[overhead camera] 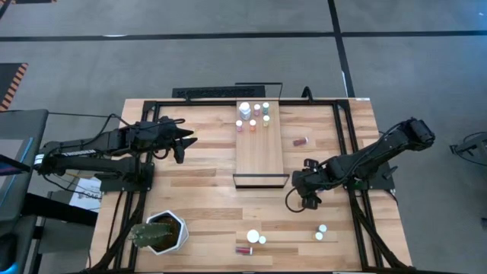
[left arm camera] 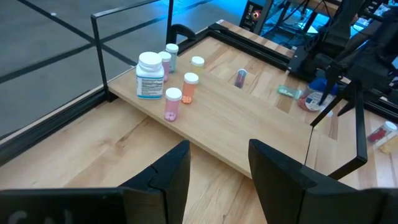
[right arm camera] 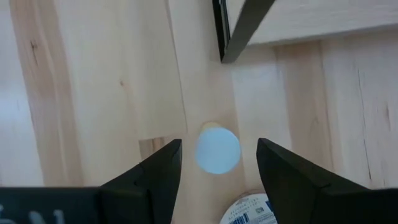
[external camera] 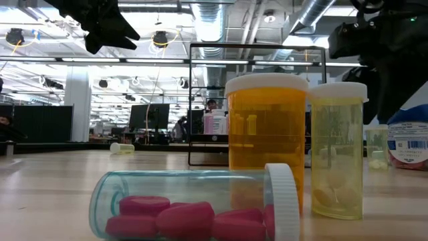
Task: Pick and place medicine bottles onto shelf by color
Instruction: Put the yellow pill bottle on the shelf
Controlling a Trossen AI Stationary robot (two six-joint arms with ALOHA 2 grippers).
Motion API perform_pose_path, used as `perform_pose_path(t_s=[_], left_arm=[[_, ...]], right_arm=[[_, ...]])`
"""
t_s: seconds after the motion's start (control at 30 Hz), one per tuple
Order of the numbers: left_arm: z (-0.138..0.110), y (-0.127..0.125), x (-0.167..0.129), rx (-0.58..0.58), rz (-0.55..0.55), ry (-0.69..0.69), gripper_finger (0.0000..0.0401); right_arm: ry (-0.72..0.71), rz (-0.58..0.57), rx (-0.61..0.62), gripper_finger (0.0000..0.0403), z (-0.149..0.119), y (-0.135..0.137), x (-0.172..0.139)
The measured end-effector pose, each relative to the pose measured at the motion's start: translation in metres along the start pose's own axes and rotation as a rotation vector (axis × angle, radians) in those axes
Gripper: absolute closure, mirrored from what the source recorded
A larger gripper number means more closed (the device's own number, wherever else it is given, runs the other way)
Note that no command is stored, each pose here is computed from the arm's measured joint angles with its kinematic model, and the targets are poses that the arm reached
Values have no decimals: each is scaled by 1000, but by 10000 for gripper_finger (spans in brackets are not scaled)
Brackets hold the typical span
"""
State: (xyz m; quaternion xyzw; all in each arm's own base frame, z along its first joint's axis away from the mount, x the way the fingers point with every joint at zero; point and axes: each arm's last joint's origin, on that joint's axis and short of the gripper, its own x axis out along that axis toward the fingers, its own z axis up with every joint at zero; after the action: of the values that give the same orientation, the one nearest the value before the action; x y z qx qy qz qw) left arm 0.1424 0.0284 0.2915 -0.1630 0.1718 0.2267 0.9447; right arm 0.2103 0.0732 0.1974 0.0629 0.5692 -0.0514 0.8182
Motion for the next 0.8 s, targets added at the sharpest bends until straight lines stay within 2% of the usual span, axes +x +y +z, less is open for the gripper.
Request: perform_pose_path(t_s=[0.37, 0.63, 0.8], left_arm=[[0, 0, 0, 9, 0, 0, 252], [0, 0, 0, 10, 0, 0, 252], [0, 0, 0, 3, 0, 0, 252]], right_arm=[[-18, 10, 24, 172, 1, 1, 1], [8, -5, 11, 172, -15, -5, 19], [-7, -2, 4, 172, -14, -5, 19]])
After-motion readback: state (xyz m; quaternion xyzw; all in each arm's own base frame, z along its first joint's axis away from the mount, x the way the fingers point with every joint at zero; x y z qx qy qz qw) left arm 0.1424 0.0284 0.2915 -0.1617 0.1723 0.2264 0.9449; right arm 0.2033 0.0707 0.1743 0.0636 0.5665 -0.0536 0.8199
